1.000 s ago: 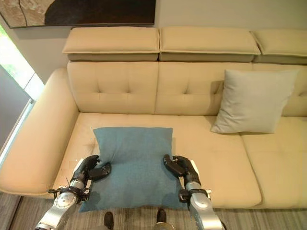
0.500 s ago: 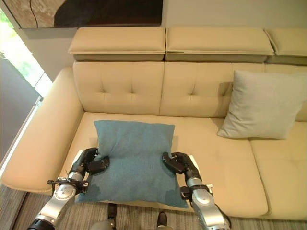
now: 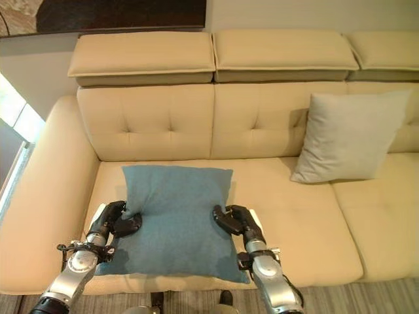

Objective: Pick up all the scattered cushions and arrange them neatly on the sofa.

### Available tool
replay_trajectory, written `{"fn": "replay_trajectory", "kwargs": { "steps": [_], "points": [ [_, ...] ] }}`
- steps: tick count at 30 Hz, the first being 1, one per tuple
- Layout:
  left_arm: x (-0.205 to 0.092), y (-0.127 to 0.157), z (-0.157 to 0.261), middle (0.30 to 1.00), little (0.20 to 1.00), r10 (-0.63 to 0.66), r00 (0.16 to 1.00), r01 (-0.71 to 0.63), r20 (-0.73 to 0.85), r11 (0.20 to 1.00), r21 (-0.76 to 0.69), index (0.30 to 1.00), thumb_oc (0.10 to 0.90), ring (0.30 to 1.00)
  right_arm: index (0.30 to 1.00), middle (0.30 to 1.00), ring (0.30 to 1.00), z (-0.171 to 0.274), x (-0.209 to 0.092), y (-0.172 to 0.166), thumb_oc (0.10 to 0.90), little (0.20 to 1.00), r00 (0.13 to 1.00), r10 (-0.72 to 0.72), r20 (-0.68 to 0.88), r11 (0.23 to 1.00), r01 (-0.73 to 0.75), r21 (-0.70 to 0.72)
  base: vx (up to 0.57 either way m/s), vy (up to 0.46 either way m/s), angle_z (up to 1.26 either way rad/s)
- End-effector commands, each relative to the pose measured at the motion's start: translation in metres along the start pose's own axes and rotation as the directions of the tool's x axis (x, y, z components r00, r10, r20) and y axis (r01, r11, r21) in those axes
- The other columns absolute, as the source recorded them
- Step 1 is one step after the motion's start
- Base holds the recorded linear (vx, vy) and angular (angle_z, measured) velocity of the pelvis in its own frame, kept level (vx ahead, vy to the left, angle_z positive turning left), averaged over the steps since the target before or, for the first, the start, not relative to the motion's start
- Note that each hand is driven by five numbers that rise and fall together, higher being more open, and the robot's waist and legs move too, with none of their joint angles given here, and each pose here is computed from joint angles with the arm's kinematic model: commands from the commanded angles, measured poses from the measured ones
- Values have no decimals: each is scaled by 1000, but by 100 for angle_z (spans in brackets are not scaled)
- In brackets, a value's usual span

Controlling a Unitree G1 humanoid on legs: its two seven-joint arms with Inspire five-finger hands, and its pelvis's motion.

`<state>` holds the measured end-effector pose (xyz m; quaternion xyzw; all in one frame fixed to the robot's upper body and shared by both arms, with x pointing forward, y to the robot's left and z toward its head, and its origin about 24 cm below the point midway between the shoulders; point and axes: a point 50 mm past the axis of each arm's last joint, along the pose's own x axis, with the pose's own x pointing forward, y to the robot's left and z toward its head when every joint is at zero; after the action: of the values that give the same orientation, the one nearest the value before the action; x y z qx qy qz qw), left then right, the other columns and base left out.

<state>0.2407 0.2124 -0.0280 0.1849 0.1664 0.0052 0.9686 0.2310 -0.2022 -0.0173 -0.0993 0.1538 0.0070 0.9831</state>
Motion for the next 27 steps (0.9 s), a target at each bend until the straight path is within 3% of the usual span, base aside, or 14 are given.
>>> {"fn": "replay_trajectory", "kwargs": {
  "steps": [1,6,10,11,13,14,15,18,19,20,22,23,26,27],
  "points": [
    [16,29,45,300,300,118,969,-150,216,979,137,300,400,300,300,300,300,84,19,-5,400,300,928,-32,372,998,47,-33,136,-94,-8],
    [34,33,81,300,300,99,944,-158,316,973,166,300,400,300,300,300,300,106,37,-6,400,300,915,-23,404,989,80,-125,103,-102,12],
    [52,38,152,300,300,145,853,-263,501,949,173,300,400,300,300,300,300,176,53,0,400,300,822,-1,569,965,151,-217,-104,-103,4],
    [53,39,153,300,300,146,851,-264,504,949,171,300,400,300,300,300,300,177,54,0,400,300,820,-1,572,964,152,-216,-279,-112,16],
    [59,52,201,300,300,214,771,-360,600,923,133,300,400,300,300,300,300,229,58,-1,400,300,733,-8,680,930,254,-264,-212,-69,15],
    [59,52,202,300,300,216,768,-362,603,923,131,300,400,300,300,300,300,231,58,-1,400,300,731,-8,683,930,256,-263,-168,-43,4],
    [59,61,235,300,300,245,711,-413,659,904,110,300,400,300,300,300,300,267,57,-3,400,300,667,-19,745,901,335,-277,-111,-21,-1],
    [55,73,266,300,300,282,638,-472,717,878,75,300,400,300,300,300,300,299,53,-6,400,300,601,-36,799,882,395,-257,-110,-15,0],
    [48,79,296,300,300,313,562,-517,765,855,30,300,400,300,300,300,300,331,43,-8,400,300,516,-42,856,852,466,-239,-83,-13,-1],
    [48,79,297,300,300,314,560,-518,767,855,29,300,400,300,300,300,300,332,43,-8,400,300,514,-42,857,852,467,-238,-74,-10,-5],
    [32,84,326,300,300,360,448,-534,819,842,-78,300,400,300,300,300,300,367,21,-14,400,300,354,-69,933,783,598,-169,-35,4,-4],
    [32,84,326,300,300,360,447,-534,819,842,-79,300,400,300,300,300,300,368,21,-14,400,300,353,-69,933,783,599,-169,0,0,0],
    [16,94,346,300,300,421,328,-553,846,812,-189,300,400,300,300,300,300,397,-9,-23,400,300,132,-123,984,713,701,-5,0,0,0],
    [16,94,347,300,300,421,327,-553,846,811,-190,300,400,300,300,300,300,398,-9,-23,400,300,131,-123,984,712,702,-4,44,8,2]
  ]
}}
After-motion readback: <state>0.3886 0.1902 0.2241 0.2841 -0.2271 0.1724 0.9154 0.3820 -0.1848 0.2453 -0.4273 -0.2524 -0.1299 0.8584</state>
